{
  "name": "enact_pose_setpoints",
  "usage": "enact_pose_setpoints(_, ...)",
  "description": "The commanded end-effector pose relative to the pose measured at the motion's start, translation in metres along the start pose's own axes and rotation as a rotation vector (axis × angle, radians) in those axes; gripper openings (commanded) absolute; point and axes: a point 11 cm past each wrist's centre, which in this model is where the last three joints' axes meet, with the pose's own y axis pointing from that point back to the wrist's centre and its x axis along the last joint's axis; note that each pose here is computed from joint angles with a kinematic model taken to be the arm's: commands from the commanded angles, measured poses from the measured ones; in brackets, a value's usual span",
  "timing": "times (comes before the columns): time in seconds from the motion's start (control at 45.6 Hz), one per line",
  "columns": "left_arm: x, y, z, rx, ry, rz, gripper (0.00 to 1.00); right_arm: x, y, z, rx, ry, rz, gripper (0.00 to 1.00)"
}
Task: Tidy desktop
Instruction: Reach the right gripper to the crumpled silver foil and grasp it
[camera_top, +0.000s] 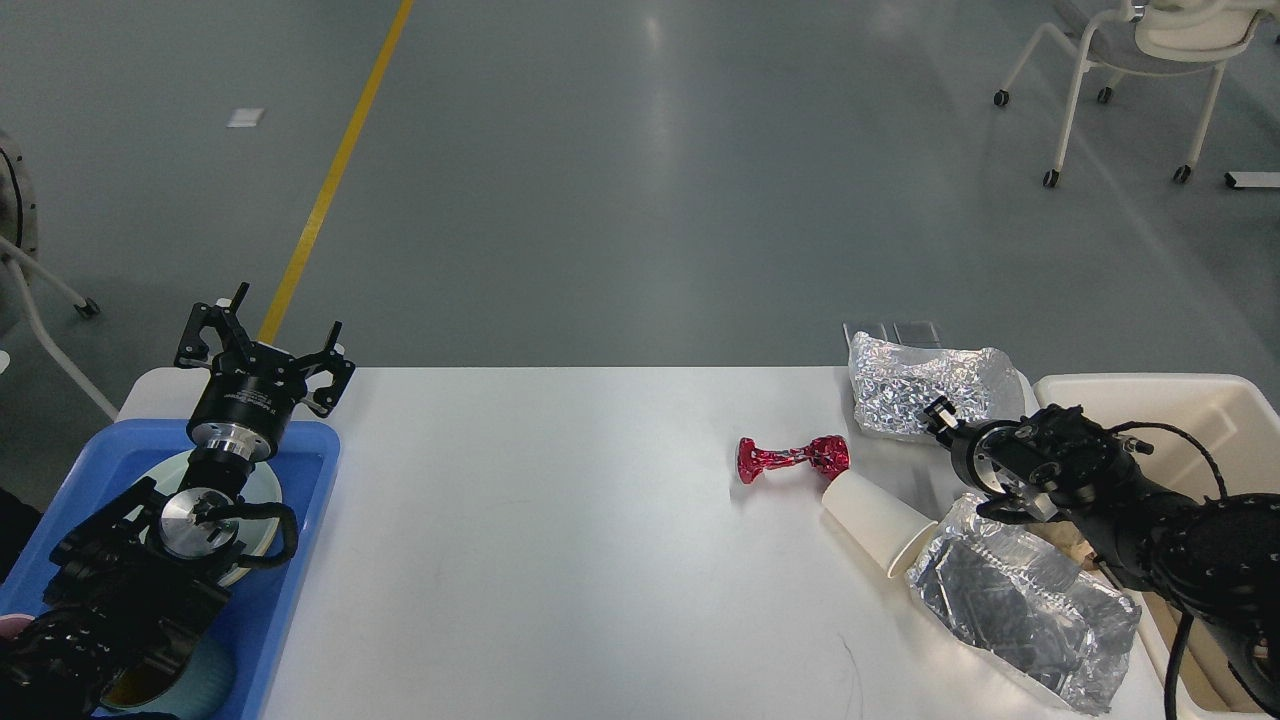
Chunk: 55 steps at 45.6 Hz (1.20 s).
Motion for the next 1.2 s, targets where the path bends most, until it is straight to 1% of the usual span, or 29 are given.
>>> enact_pose_setpoints(0.0, 0.000, 0.000, 0.000, 0.000, 0.000, 0.000, 0.99, 0.005, 0.001, -0.003, 0.015, -0.068, 0.014, 0.69)
enact_pose_setpoints(0.175, 0.000, 0.000, 0.000, 0.000, 0.000, 0.000, 0.99, 0.005, 0.001, -0.006, 0.016, -0.148, 0.033, 0.68)
enact_pose_setpoints(0.307, 0.000, 0.000, 0.000, 0.001, -0.001, 0.000, 0.99, -0.009, -0.002, -0.002, -0.003, -0.245, 0.031, 0.68)
enact_pose_setpoints(0.635, 0.000, 0.000, 0.000, 0.001, -0.001, 0.000, 0.99, -0.024, -0.006, -0.001, -0.013, -0.416, 0.042, 0.66)
enact_pose_setpoints(0.723, 0.000, 0.000, 0.000, 0.001, -0.001, 0.000, 0.99, -0.027, -0.006, -0.002, -0.012, -0.424, 0.037, 0.52)
enact_pose_setpoints(0.789, 0.000, 0.000, 0.000, 0.000, 0.000, 0.000, 0.99, -0.026, -0.006, -0.002, -0.012, -0.419, 0.038, 0.49)
enact_pose_setpoints(0.854, 0.000, 0.000, 0.000, 0.000, 0.000, 0.000, 0.99, -0.027, -0.006, -0.002, -0.012, -0.409, 0.037, 0.40)
enact_pose_setpoints(0.898, 0.000, 0.000, 0.000, 0.000, 0.000, 0.000, 0.99, -0.028, -0.006, -0.001, -0.013, -0.404, 0.035, 0.37)
enact_pose_setpoints(1.008, 0.000, 0.000, 0.000, 0.000, 0.000, 0.000, 0.99, -0.029, -0.006, -0.001, -0.012, -0.390, 0.027, 0.25)
enact_pose_setpoints(1.03, 0.000, 0.000, 0.000, 0.000, 0.000, 0.000, 0.99, -0.030, -0.006, -0.001, -0.011, -0.386, 0.020, 0.20)
enact_pose_setpoints(1.139, 0.000, 0.000, 0.000, 0.000, 0.000, 0.000, 0.99, -0.031, -0.006, -0.001, -0.010, -0.353, 0.022, 0.17)
enact_pose_setpoints(1.183, 0.000, 0.000, 0.000, 0.000, 0.000, 0.000, 0.99, -0.031, -0.006, -0.001, -0.010, -0.347, 0.020, 0.10)
